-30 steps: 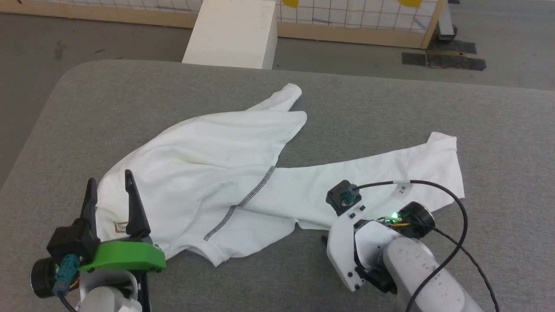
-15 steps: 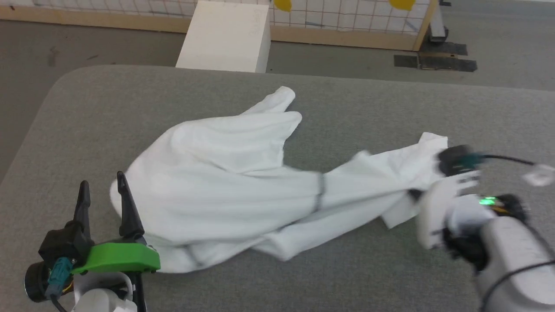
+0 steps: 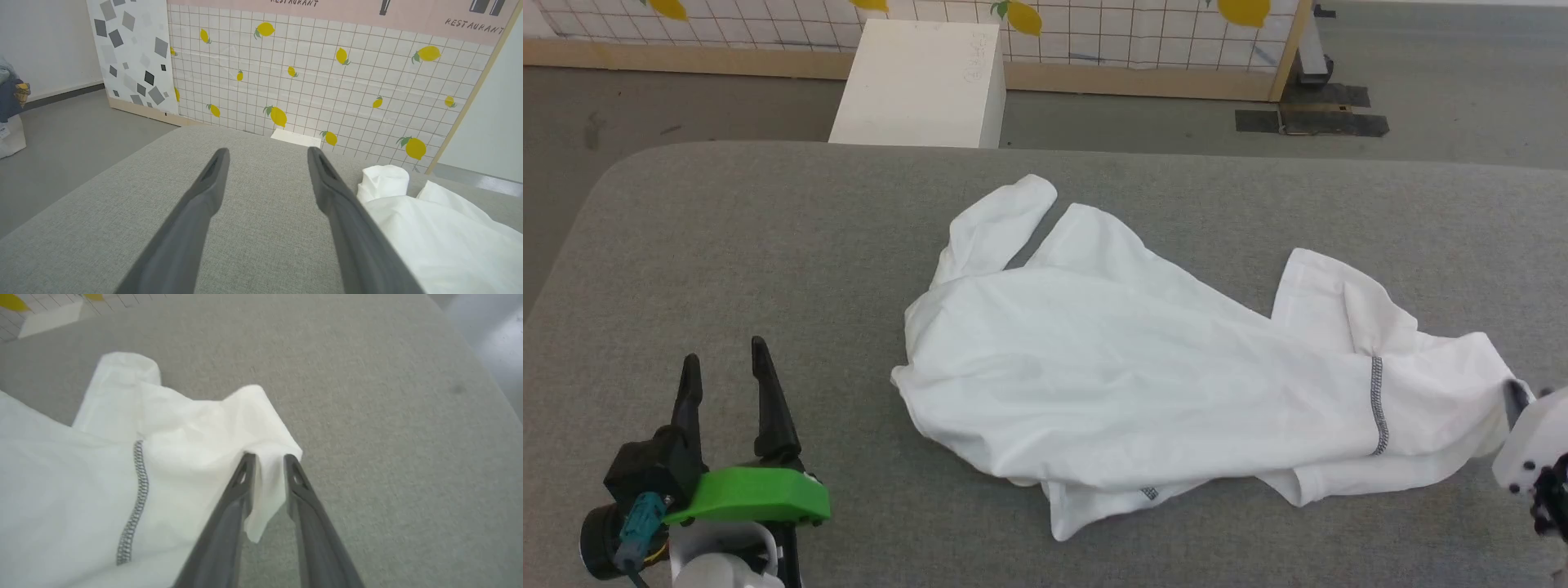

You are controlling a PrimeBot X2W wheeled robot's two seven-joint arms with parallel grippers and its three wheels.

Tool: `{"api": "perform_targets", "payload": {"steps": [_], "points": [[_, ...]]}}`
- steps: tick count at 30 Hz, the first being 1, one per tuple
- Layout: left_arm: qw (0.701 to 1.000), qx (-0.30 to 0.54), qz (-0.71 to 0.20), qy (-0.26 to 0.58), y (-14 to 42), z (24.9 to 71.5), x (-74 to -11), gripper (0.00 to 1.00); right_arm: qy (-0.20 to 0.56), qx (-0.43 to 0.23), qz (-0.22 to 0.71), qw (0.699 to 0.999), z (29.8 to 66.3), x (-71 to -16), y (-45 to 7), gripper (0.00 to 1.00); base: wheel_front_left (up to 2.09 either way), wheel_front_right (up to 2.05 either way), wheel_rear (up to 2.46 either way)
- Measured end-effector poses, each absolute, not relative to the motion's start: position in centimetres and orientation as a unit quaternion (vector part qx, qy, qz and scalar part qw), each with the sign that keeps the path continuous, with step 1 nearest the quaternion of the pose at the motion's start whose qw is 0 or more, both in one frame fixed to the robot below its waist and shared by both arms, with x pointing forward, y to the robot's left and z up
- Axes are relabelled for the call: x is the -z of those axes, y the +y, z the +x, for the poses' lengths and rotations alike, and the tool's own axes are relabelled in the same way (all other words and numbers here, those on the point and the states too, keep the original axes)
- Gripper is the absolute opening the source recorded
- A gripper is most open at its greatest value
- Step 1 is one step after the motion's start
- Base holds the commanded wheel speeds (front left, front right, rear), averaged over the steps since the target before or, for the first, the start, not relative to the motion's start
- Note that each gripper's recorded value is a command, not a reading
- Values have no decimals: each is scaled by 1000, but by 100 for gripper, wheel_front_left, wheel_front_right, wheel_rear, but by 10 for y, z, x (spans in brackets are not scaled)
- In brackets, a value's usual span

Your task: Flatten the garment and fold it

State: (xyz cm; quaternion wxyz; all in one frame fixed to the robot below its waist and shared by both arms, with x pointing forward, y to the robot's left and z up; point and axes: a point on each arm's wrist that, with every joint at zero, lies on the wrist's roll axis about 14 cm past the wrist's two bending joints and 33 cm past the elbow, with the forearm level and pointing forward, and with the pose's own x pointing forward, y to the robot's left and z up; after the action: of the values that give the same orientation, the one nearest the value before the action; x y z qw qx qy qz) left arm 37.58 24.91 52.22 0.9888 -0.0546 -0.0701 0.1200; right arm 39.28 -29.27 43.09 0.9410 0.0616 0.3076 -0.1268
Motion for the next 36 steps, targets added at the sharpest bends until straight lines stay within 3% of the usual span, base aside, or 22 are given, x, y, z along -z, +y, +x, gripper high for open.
{"api": "perform_targets", "payload": {"steps": [5, 8, 13, 22, 24, 28, 32, 36], "points": [[989, -121, -64, -58, 250, 372, -514, 100, 132, 112, 88, 981, 418, -500, -282, 100, 0, 0, 0], [989, -116, -74, -52, 247, 370, -510, 100, 81, 98, 109, 986, 414, -514, -274, 100, 0, 0, 0], [990, -83, -105, -35, 227, 374, -507, 100, 66, 73, 160, 982, 395, -499, -256, 100, 0, 0, 0], [990, 127, -66, 5, 119, 479, -582, 100, 83, 42, 179, 979, 395, -481, -230, 100, 0, 0, 0], [984, 162, -41, 57, 95, 497, -576, 100, 74, 40, 186, 979, 402, -485, -229, 100, 0, 0, 0], [952, 205, 21, 225, 63, 511, -518, 100, 62, 48, 194, 978, 408, -486, -234, 100, 0, 0, 0], [895, 223, 98, 374, 58, 504, -455, 100, 75, 80, 196, 974, 401, -468, -251, 100, 0, 0, 0], [851, 232, 157, 445, 61, 497, -408, 100, 93, 111, 195, 970, 392, -448, -267, 100, 0, 0, 0]]}}
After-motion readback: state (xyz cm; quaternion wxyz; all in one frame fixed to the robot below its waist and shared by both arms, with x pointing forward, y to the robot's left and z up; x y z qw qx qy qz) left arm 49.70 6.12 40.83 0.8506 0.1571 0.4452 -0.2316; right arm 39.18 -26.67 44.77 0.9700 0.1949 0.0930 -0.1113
